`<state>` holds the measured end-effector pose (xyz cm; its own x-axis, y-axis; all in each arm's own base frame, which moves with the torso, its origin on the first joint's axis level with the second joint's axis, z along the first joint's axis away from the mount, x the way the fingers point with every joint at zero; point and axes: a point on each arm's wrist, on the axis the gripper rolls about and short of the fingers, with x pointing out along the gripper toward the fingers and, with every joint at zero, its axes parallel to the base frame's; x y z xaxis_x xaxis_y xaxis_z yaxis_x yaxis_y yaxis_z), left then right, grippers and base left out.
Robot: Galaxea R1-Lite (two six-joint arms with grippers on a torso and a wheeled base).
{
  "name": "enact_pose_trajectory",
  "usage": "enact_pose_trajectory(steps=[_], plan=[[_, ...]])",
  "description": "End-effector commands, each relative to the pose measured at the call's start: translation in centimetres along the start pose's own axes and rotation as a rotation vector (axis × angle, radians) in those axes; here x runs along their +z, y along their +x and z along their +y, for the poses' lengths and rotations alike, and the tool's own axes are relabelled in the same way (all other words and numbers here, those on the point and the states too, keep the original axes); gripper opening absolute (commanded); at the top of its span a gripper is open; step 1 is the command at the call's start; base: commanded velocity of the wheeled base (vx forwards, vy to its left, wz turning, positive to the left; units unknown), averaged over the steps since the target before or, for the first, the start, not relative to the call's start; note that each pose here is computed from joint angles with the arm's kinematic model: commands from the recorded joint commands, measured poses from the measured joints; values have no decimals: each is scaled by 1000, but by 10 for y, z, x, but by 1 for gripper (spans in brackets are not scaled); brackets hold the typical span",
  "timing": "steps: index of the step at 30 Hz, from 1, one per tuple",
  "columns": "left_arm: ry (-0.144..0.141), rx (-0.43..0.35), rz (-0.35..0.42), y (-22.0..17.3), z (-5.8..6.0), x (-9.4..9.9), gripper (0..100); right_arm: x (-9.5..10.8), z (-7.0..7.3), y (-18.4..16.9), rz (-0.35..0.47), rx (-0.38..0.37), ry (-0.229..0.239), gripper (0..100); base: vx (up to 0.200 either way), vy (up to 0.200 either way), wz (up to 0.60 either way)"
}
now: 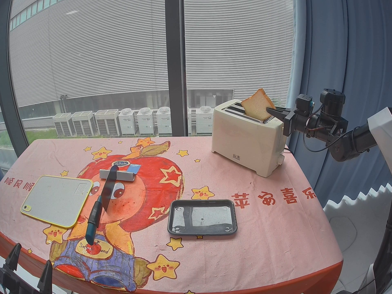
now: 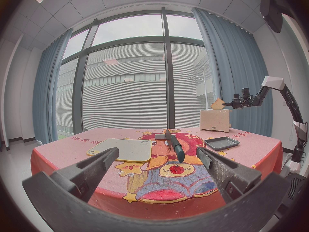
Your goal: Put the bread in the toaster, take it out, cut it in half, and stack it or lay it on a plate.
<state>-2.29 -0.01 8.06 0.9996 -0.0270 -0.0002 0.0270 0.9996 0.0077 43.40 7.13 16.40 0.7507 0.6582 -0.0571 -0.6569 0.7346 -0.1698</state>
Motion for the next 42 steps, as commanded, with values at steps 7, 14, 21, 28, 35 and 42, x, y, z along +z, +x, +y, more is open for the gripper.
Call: enact_pose_trajectory(steps=[7, 14, 21, 28, 35, 42], plan=[[0, -1, 1, 0, 0, -5, 100, -3, 0, 17, 1, 18, 2, 0, 0, 0, 0], [0, -1, 1, 0, 0, -5, 100, -7, 1, 19, 18, 26, 12, 0, 0, 0, 0], [0, -1, 1, 0, 0, -5, 100, -8, 0, 18, 23, 23, 14, 0, 0, 0, 0], [0, -1, 1, 0, 0, -5, 100, -10, -3, 16, 26, 16, 17, 0, 0, 0, 0], [0, -1, 1, 0, 0, -5, 100, -10, -2, 16, 27, 17, 17, 0, 0, 0, 0], [0, -1, 1, 0, 0, -5, 100, -10, -2, 16, 27, 17, 17, 100, 0, 0, 0]])
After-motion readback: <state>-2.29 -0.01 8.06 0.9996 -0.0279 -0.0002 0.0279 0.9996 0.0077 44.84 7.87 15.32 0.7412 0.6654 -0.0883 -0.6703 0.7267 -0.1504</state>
